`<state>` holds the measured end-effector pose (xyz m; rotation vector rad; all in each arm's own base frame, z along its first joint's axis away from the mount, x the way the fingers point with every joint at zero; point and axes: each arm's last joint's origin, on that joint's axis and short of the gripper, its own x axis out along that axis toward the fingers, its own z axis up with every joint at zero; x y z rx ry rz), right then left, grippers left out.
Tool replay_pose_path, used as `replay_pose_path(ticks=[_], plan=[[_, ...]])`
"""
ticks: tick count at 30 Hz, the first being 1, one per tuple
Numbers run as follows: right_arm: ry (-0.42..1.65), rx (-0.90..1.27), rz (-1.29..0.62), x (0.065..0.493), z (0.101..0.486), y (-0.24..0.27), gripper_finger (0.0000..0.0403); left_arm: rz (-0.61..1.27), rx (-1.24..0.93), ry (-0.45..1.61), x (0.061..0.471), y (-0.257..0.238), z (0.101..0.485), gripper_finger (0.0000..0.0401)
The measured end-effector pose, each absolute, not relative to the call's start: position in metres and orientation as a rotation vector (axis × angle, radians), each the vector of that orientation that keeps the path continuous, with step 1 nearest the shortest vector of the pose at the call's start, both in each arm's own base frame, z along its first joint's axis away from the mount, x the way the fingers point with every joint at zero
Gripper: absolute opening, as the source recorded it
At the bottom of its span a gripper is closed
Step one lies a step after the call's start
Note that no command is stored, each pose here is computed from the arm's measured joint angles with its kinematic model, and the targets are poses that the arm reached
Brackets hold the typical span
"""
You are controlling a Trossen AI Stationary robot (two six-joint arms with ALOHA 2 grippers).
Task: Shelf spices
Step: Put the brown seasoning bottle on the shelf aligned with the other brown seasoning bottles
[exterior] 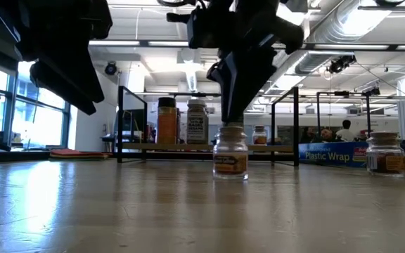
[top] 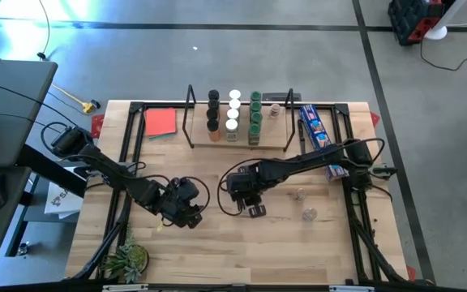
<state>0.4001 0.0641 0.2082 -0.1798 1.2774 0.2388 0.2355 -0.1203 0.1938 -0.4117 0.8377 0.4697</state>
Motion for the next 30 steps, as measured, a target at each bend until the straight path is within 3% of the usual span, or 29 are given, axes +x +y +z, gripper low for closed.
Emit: replay_pose_path(ticks=[6,10,25,30], plan=[[1.257,-0.152,0.443,0.399,0.208,0.075,0.0208,0.472,-0.411,0.832,0.236,-0.12,0.194,0.0236],[1.232,-0.225,0.394,0.402,0.204,0.083,0.0237,0.471,-0.414,0.826,0.236,-0.121,0.194,0.0236],[1.299,-0.276,0.395,0.408,0.172,0.092,0.024,0.467,-0.42,0.813,0.237,-0.121,0.195,0.0236],[1.303,-0.255,0.378,0.408,0.171,0.093,0.0205,0.468,-0.42,0.812,0.237,-0.121,0.195,0.0236]])
